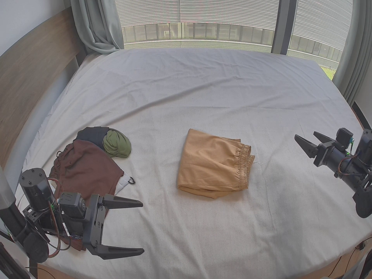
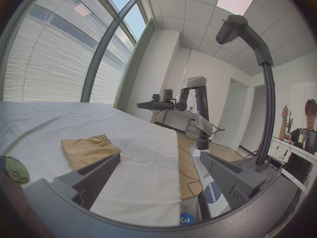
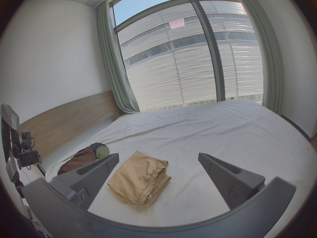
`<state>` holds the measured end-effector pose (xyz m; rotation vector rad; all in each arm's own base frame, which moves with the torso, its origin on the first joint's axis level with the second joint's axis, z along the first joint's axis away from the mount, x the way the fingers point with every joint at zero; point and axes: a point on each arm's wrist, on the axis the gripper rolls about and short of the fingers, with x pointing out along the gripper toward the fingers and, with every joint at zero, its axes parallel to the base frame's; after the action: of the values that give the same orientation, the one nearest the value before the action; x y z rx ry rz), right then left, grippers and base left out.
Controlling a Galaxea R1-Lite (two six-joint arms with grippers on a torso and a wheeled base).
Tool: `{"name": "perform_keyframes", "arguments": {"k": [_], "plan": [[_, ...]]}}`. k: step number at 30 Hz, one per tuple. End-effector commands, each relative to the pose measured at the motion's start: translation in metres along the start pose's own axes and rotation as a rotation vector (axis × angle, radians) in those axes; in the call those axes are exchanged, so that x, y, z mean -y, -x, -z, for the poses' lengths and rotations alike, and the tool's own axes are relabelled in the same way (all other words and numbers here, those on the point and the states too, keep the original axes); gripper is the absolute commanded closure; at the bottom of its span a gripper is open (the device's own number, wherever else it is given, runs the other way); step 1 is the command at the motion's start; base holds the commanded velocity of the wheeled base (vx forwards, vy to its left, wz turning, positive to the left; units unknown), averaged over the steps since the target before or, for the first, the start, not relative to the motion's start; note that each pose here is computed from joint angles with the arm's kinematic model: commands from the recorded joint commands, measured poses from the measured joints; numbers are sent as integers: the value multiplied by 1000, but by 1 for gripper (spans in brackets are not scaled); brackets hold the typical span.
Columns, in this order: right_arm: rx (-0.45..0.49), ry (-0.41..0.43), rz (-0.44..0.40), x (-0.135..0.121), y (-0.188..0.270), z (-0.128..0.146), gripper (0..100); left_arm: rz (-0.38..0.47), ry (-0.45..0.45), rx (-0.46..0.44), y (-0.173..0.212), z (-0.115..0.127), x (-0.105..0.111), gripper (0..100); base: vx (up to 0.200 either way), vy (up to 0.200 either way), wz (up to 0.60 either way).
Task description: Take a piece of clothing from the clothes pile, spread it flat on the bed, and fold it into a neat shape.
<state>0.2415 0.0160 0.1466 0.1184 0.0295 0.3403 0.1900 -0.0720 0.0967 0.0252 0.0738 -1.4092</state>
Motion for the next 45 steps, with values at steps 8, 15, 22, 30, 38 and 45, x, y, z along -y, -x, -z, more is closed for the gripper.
{"name": "perform_keyframes", "arguments": {"k": [8, 15, 22, 30, 38, 45], "plan": [[268, 116, 98, -31, 129, -24, 0, -56, -139, 117, 34, -51, 72, 0, 0, 0, 0], [366, 147, 47, -60, 196, -18, 0, -178, -120, 122, 49, -54, 99, 0, 0, 0, 0], [278, 137, -44, -82, 252, 20, 0, -289, -106, 121, 72, -40, 147, 0, 0, 0, 0], [148, 105, -111, -77, 255, 63, 0, -600, -116, 152, 91, -8, 190, 0, 0, 0, 0], [76, 184, 101, -70, 253, 75, 0, -767, -142, 185, 93, 7, 210, 0, 0, 0, 0], [87, 182, 430, -63, 255, 75, 0, -1039, -89, 91, 96, 26, 201, 0, 0, 0, 0]]}}
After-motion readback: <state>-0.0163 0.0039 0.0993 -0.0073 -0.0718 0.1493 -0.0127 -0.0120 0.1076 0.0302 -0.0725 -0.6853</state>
